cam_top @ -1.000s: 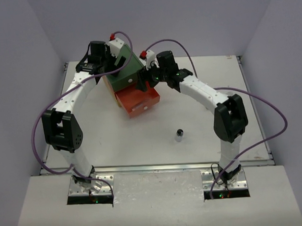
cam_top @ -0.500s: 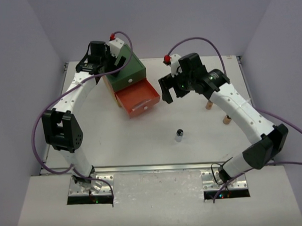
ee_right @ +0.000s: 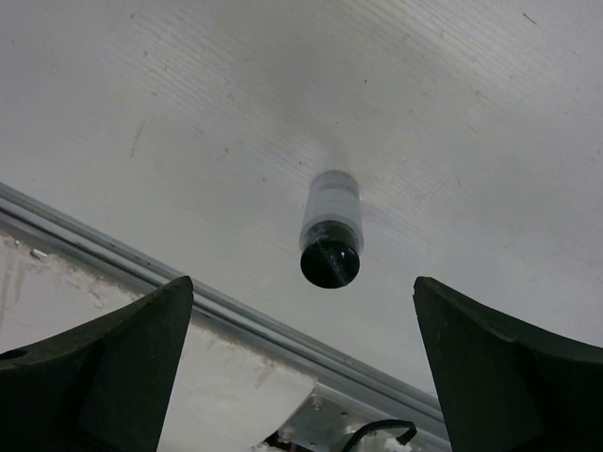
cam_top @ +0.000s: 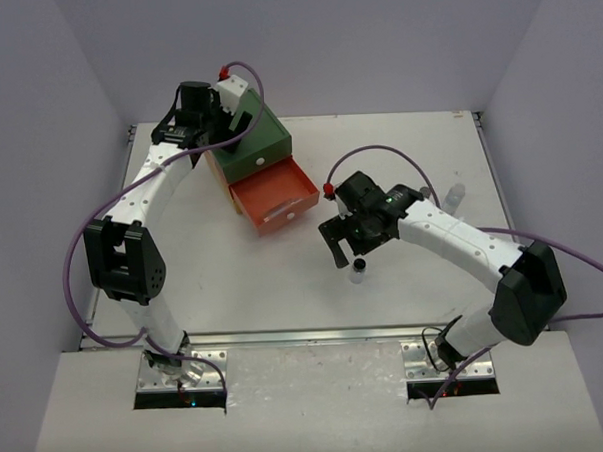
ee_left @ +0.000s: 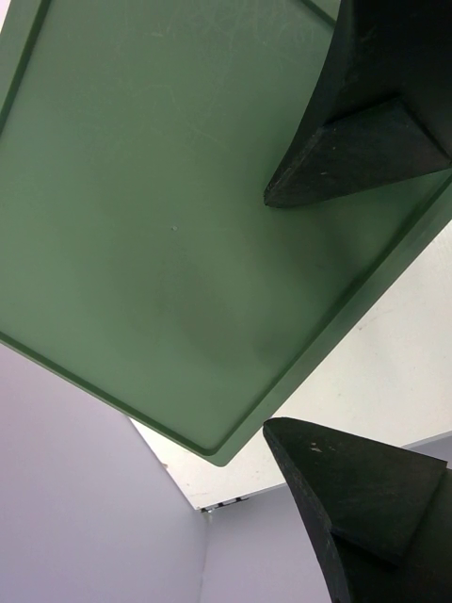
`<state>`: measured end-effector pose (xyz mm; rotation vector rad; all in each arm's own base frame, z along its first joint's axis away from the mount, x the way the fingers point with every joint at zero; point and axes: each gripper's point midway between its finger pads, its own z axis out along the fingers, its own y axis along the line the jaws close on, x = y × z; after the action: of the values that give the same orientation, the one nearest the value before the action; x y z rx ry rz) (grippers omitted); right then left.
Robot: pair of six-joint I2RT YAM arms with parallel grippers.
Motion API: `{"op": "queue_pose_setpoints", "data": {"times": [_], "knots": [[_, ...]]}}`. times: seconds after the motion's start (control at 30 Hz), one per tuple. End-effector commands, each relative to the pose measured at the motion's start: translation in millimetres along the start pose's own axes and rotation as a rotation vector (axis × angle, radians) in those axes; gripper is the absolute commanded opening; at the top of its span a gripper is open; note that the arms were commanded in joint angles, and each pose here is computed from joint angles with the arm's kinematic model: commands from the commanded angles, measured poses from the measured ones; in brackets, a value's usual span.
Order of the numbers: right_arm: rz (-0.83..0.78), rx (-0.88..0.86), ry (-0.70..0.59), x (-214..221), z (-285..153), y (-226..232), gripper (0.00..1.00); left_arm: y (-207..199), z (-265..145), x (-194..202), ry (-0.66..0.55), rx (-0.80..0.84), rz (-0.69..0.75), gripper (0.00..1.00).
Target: Organize the makeup
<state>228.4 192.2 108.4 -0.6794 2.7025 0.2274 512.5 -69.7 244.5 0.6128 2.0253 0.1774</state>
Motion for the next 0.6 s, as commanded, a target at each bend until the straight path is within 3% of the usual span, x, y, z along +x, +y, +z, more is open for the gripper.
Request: {"op": "queue_pose_setpoints", "data": {"times": [0.0,0.1,0.37,0.47,0.57], "knots": [[0.025,0.054,-0.005,1.0,22.8,-5.1,0.98,-6.0,-4.9,1.5,0.017,0.027,-0.001,0.94],[0.028,0.101,0.058,14.5,39.6,-13.4,0.95,-4.1,-7.4,0.3,0.015,0.021,0.003,0.94],[0.039,0.066,0.101,24.6,59.4,-7.1,0.75,-3.5,-9.9,-0.3,0.014,0.020,0.009,0.95],[0.039,0.053,0.125,29.2,65.7,-4.7,0.60,-3.4,-10.8,-0.5,0.015,0.021,0.010,0.95],[0.036,0.048,0.131,31.2,67.7,-4.2,0.31,-2.7,-13.7,-2.7,0.010,0.022,0.015,0.95]]}}
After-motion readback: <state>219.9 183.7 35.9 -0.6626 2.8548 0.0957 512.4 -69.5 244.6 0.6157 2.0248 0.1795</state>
